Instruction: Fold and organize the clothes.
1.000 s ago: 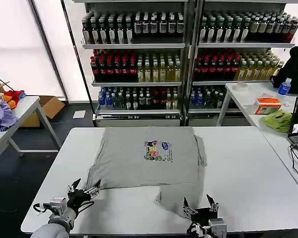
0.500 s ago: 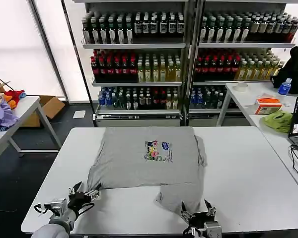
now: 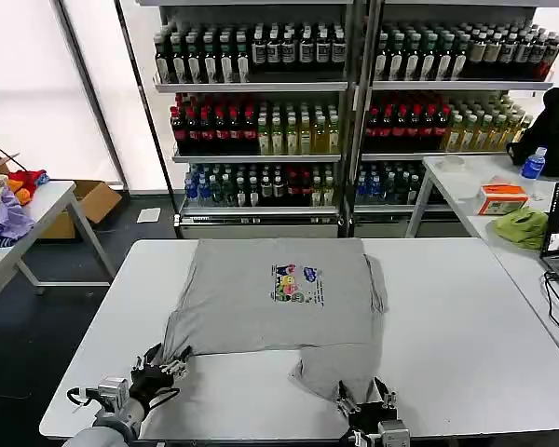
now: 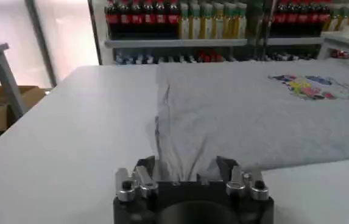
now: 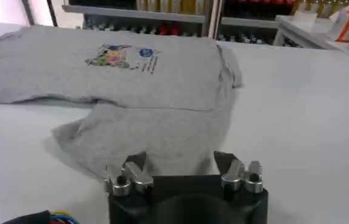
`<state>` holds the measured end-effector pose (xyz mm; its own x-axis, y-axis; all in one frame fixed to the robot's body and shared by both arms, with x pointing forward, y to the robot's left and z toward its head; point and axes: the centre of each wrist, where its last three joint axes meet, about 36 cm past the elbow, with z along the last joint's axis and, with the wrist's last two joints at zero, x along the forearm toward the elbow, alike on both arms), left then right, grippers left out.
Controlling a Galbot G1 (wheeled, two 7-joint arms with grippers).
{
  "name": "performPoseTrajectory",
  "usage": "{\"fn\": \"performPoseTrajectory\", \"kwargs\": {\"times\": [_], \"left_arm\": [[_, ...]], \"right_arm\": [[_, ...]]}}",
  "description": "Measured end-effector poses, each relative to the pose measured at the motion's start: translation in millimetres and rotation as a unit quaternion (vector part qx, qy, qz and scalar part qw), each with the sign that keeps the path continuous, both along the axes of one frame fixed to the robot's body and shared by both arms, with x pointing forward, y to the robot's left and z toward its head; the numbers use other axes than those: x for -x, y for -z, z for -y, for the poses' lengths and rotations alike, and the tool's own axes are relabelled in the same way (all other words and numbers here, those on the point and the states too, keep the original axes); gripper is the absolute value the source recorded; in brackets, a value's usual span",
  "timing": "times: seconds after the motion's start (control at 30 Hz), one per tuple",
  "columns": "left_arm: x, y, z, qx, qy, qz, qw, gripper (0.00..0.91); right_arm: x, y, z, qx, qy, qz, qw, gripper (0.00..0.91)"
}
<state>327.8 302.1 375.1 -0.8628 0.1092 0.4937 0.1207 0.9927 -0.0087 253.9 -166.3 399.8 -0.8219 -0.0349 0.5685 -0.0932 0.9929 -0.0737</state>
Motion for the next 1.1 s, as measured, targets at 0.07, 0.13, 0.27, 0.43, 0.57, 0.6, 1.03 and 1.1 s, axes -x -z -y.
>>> {"fn": "performPoseTrajectory", "kwargs": {"times": [0.07,0.13,0.27,0.43,0.57,0.6,1.03,1.1], "left_arm": [[2,1.1,2,0.001,0.001,-0.001,1.0,0.01],[2,2.1,3,0.001,0.002,-0.002,1.0,0.01],[5,5.0,8,0.004,0.005,-0.003,1.0,0.01],[5,7.8,10,0.005,0.006,0.0,1.0,0.01],[3,7.3,10,0.008,0.005,0.009,1.0,0.0],[3,7.0,10,0.009,0.004,0.011,1.0,0.01],[-10,-3.5,21,0.033,-0.003,0.075,0.997,0.01],[-13,-4.5,21,0.036,-0.004,0.086,0.996,0.0]], "right_arm": [[1,-0.3,0,-0.001,-0.001,-0.001,1.0,0.0],[2,-1.1,0,-0.003,-0.001,-0.001,1.0,0.0],[2,-0.6,3,-0.002,-0.001,0.0,1.0,0.0],[3,-0.4,7,-0.003,-0.003,0.005,1.0,0.0],[-1,-0.8,9,-0.009,-0.004,0.019,1.0,0.0],[-2,-0.7,10,-0.01,-0.003,0.024,1.0,0.0],[-27,-12.0,26,-0.021,0.011,0.117,0.993,0.0],[-32,-13.5,29,-0.02,0.013,0.13,0.991,0.0]]}}
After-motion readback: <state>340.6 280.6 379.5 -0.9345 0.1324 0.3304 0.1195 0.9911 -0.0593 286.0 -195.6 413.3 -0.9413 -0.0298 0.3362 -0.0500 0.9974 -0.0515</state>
